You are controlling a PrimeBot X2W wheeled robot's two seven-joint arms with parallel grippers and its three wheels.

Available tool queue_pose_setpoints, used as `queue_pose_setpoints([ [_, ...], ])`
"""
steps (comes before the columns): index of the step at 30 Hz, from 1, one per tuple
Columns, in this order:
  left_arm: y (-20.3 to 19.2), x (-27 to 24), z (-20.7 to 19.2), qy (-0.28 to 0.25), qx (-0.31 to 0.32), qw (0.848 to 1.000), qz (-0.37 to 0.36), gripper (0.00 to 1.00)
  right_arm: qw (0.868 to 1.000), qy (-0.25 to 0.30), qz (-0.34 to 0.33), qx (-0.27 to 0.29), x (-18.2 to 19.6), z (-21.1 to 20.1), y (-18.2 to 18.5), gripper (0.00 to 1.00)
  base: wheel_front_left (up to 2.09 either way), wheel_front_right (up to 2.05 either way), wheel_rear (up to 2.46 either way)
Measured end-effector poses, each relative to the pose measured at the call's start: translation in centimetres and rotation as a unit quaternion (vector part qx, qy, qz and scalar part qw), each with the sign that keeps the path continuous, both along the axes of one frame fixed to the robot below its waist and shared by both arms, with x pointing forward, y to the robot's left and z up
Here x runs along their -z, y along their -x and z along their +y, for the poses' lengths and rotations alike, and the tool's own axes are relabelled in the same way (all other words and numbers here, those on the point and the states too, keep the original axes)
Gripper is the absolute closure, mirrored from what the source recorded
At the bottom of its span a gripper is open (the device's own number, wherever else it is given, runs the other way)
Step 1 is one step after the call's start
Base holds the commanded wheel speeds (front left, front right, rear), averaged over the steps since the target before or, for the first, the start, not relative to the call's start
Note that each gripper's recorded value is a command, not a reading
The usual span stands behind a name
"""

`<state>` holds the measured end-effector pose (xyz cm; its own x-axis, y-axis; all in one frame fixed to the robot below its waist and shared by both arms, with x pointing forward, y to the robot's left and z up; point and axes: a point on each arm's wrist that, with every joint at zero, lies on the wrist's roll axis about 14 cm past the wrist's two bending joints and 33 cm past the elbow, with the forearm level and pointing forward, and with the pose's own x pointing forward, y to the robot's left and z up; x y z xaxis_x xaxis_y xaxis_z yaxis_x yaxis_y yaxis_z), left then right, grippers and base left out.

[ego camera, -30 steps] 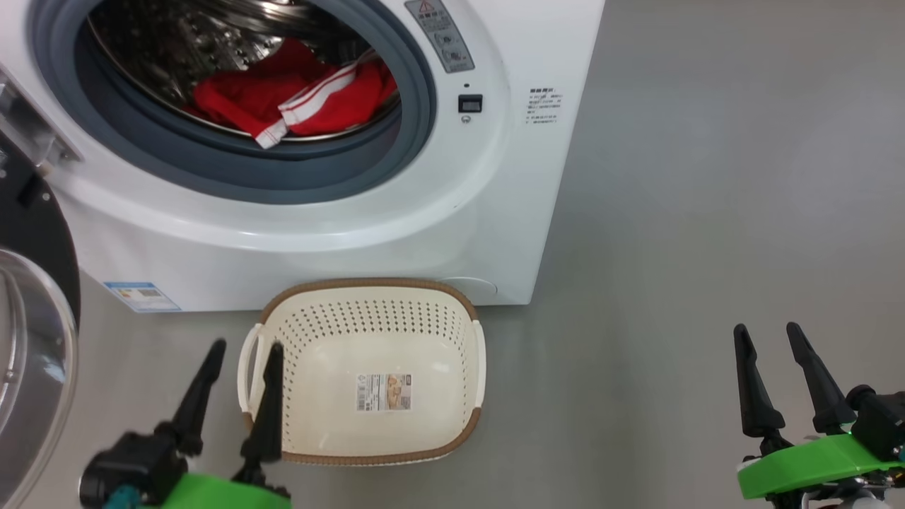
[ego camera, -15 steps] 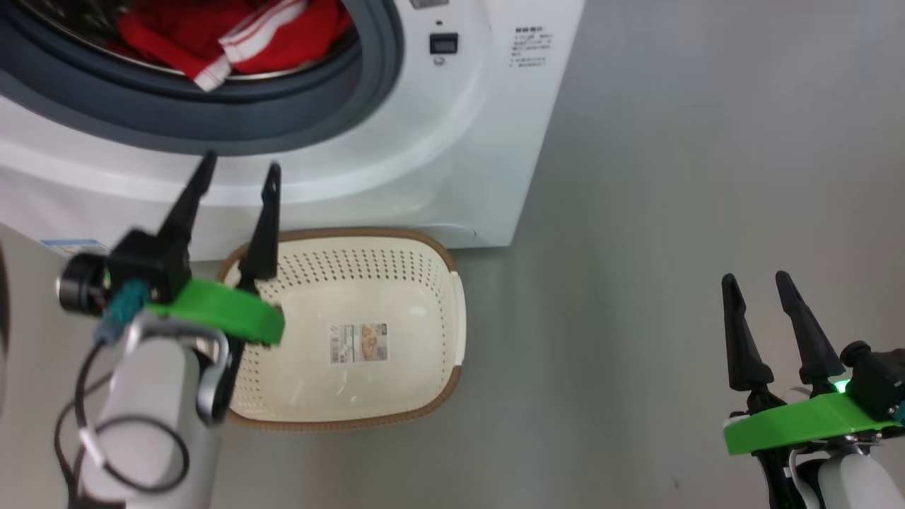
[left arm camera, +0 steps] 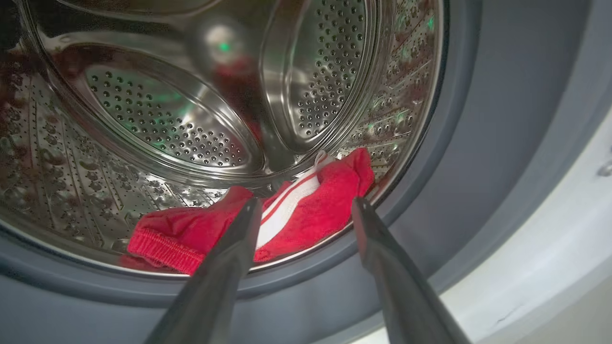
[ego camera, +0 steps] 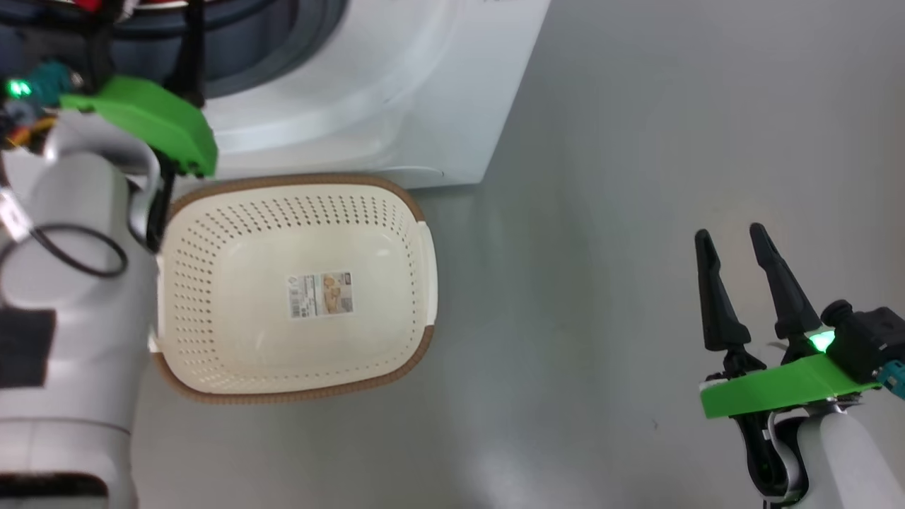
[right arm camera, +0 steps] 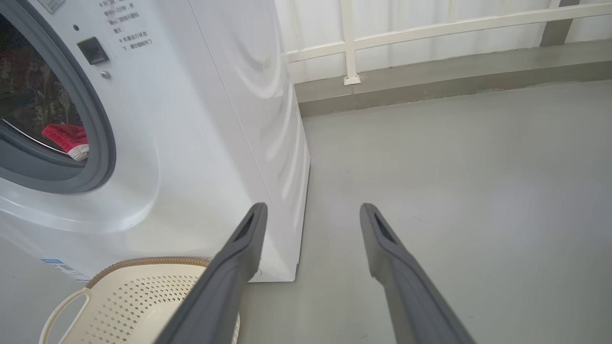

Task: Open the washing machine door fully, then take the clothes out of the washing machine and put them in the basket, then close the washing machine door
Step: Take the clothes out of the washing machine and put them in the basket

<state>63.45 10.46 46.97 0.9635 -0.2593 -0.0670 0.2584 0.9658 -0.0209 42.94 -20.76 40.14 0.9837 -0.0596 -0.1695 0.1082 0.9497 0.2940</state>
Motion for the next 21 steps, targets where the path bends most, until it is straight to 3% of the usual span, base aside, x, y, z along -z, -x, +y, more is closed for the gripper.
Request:
queue_pose_setpoints([
  [21,-6.8,8.0,0.7,-0.091,0.005,0.992,0.091,0.0,0.999,0.004,0.038,0.02,3.2,-1.7,-0.7,0.0,0.0,0.0,0.0],
])
